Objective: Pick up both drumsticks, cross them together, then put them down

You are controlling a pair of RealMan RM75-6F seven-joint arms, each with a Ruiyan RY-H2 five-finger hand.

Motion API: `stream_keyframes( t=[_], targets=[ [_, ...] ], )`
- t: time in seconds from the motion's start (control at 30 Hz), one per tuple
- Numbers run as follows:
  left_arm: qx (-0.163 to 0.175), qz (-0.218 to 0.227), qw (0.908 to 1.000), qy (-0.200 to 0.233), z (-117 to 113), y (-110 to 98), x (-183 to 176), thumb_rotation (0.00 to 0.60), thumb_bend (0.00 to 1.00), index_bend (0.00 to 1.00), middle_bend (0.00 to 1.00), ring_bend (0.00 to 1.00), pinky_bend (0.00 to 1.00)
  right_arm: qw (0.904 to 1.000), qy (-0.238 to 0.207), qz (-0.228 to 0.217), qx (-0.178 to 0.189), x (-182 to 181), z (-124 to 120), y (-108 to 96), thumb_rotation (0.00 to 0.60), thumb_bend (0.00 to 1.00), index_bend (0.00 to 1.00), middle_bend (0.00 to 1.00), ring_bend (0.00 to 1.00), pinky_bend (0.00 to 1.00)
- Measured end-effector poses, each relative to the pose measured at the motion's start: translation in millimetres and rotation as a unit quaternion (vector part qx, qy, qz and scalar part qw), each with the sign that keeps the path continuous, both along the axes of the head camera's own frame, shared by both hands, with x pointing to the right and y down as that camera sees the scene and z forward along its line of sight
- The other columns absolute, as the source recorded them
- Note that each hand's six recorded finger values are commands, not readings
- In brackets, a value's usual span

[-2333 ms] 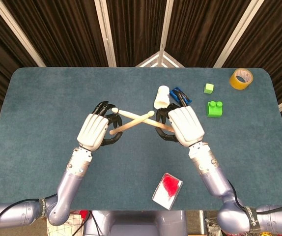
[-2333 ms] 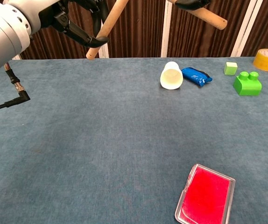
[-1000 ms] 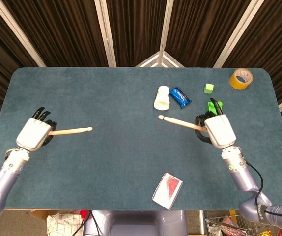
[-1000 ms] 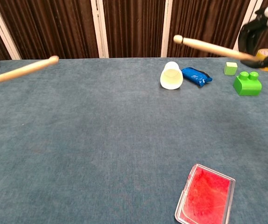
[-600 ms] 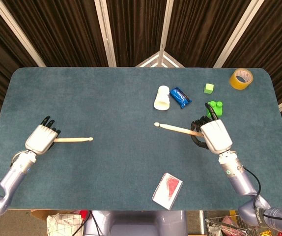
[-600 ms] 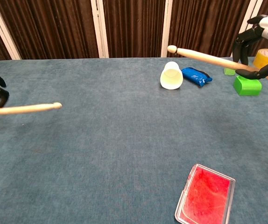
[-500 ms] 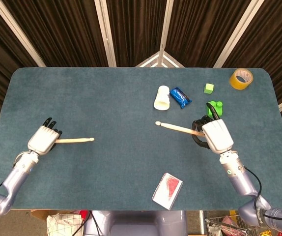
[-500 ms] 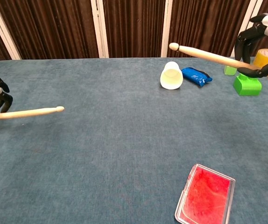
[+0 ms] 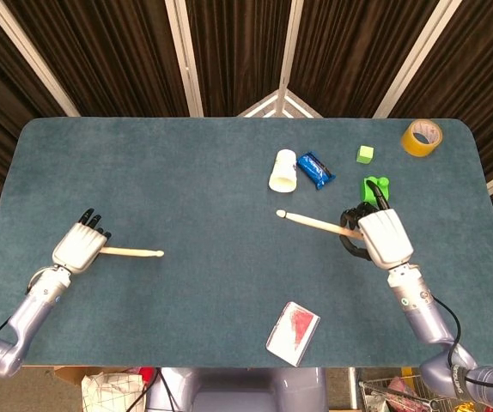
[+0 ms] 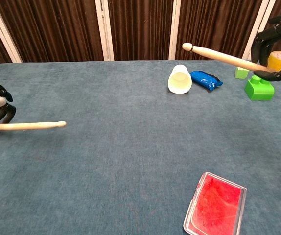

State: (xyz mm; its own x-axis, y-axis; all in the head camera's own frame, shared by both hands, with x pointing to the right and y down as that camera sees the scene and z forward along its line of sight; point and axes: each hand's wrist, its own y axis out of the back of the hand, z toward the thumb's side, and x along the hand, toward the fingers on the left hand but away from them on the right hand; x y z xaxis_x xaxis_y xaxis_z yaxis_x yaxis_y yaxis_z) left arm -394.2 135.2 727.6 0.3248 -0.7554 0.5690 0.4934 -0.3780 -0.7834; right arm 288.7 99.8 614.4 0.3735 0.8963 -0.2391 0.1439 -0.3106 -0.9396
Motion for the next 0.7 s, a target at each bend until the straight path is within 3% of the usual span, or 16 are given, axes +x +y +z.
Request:
stream_keyframes(
  t=[0.37,0.7],
  targets=[
    [-0.017,-0.018,0.9997,-0.009,8,4,1,0.6,0.44,0.51,0.52,0.17,0.14,0.9999,0.003,0.008,-0.007,7,1,-1,0.6,0.45,0.75,0.64,0.44,0.01],
    [-0.021,-0.031,0.9992,-0.017,5,1,2,0.6,0.43,0.28,0.36,0.07,0.08,0.9998,0.008,0.013,-0.012,12,2,-3,0.6,0.46,0.75,0.64,0.44,0.01]
  ],
)
